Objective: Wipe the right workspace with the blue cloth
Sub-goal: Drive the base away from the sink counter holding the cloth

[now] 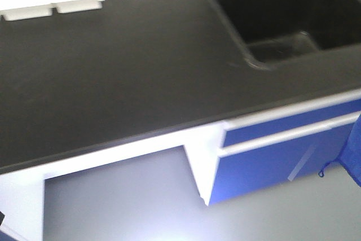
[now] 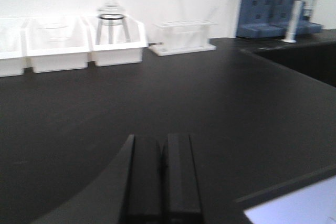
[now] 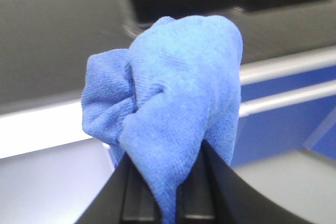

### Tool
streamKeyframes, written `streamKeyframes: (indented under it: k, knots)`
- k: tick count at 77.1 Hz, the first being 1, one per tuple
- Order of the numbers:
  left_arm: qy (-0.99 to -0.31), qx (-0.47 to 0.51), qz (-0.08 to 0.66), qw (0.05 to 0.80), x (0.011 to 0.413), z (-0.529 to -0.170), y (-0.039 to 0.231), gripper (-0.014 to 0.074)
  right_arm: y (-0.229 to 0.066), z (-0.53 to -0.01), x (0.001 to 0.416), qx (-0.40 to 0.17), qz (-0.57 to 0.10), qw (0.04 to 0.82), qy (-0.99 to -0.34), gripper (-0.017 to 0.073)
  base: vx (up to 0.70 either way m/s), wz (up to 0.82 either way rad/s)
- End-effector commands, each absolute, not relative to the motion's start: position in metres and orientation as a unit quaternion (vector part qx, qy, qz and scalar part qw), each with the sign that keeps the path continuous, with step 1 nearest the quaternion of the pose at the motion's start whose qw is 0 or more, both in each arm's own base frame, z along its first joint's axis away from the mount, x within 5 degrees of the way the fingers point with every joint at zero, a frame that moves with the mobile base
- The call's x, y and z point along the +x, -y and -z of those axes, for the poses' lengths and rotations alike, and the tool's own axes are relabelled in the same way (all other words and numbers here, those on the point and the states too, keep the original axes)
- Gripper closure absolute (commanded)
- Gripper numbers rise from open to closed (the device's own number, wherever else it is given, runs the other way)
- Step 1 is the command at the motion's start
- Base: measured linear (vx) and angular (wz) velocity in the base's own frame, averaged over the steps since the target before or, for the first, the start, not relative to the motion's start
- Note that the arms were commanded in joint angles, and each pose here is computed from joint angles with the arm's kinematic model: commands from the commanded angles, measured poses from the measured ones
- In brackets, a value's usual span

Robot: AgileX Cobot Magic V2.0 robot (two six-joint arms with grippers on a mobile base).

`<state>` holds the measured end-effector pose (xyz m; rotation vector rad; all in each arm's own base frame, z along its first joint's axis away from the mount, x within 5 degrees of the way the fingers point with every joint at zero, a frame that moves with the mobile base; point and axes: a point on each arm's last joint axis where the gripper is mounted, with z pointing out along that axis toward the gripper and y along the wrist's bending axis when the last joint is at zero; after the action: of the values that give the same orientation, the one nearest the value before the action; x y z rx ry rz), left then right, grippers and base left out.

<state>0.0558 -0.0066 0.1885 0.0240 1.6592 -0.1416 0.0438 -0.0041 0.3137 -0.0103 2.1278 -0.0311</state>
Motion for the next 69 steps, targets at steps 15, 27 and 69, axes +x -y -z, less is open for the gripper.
streamKeyframes:
  k: [15, 27, 69]
  knots:
    - [-0.696, 0.007, 0.065, 0.715, 0.0543, -0.2051, 0.0057, 0.0600, 0.0046, -0.3271, 0.0473, -0.010, 0.020, 0.524, -0.851, 0.0564, -0.24, -0.56]
    - [-0.696, 0.007, 0.065, 0.715, 0.0543, -0.2051, 0.0057, 0.0600, 0.0046, -0.3271, 0.0473, -0.010, 0.020, 0.524, -0.851, 0.0564, -0.23, -0.56]
    - [-0.696, 0.007, 0.065, 0.715, 0.0543, -0.2051, 0.0057, 0.0600, 0.0046, -0.3270, 0.0473, -0.010, 0.020, 0.524, -0.852, 0.0564, -0.19, -0.65]
